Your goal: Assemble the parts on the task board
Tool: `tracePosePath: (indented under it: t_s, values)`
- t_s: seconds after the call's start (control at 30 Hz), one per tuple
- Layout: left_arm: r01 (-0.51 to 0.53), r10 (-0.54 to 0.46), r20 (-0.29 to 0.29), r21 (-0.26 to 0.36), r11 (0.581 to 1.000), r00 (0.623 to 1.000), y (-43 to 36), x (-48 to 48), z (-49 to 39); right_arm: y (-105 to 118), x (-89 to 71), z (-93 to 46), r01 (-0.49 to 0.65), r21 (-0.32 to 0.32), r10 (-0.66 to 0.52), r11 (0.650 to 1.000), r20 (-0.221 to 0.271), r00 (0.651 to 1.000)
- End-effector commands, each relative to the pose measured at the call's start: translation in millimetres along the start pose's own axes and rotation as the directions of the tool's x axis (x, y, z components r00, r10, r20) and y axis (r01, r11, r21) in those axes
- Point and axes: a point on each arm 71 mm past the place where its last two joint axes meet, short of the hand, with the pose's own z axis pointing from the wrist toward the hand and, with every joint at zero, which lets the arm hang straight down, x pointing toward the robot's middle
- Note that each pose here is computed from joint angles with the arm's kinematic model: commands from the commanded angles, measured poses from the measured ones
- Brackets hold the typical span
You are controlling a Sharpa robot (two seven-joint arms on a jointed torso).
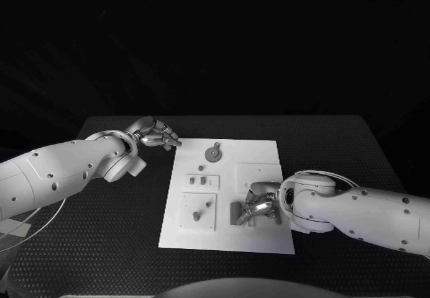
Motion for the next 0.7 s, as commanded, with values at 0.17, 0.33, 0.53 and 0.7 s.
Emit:
tracePosePath:
  t_s: [0.17, 0.33, 0.53, 0.7]
  values:
    - [0.007, -0.007, -0.012, 0.007, 1.0, 1.0, -1.8, 1.6, 0.7, -4.2, 2.3, 0.5, -0.066, -0.002, 0.066, 0.998, -0.036, 0.997]
    - [0.007, -0.006, -0.011, 0.007, 1.0, 1.0, -1.4, 1.2, 0.7, -4.9, 4.8, -1.0, -0.12, -0.005, 0.119, 0.993, -0.071, 0.99]
    - [0.007, -0.007, -0.013, 0.003, 1.0, 1.0, -1.0, 1.1, 0.4, -6.6, 3.0, -2.9, -0.111, 0.001, 0.111, 0.994, -0.038, 0.993]
    - [0.007, -0.007, -0.012, 0.003, 1.0, 1.0, -1.0, 1.1, 0.4, -6.3, 1.9, -3.1, -0.108, 0.0, 0.108, 0.994, -0.022, 0.994]
